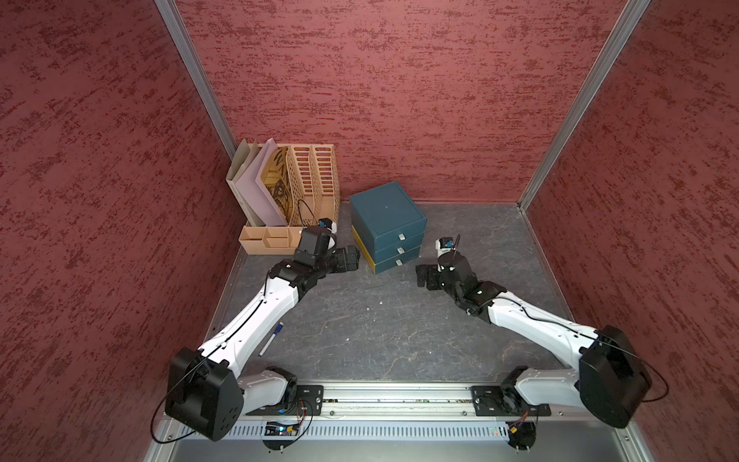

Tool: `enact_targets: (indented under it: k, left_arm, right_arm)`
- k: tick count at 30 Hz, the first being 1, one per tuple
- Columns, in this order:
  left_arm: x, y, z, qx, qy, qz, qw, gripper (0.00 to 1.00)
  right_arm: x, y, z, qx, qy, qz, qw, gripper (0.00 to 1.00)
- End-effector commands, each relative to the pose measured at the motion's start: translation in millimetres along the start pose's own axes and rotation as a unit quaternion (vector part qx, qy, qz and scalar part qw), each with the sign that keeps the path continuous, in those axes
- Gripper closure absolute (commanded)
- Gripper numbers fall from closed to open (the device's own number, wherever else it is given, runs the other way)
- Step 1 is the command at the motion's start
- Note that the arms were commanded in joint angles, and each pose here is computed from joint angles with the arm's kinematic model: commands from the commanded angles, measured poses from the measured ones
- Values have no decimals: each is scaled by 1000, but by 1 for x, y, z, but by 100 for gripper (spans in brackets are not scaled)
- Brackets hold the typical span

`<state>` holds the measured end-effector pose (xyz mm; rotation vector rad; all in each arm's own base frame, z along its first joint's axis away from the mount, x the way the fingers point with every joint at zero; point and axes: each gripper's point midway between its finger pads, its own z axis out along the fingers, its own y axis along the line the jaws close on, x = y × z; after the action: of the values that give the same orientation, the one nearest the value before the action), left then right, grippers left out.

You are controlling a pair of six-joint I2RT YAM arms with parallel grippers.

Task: Place the transparent tape into the drawer according to color
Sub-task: Reset both arms

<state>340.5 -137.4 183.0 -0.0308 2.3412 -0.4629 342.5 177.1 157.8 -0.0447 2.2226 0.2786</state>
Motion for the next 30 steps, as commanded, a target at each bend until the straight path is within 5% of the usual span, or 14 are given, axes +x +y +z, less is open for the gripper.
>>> enact_targets:
  k: [1,14,30]
  left_arm:
    - [-20,4,-7,5,-65,19,998,0]
    - [-45,92,-12,-74,-163,23,984,0]
    - [-45,156,20,-123,-243,69,960,0]
  right_arm:
    - [-14,-28,-10,30,1,-12,999,2]
    - [-51,-157,-3,255,-78,19,964,2]
    - [-59,-188,9,280,-200,-53,937,2]
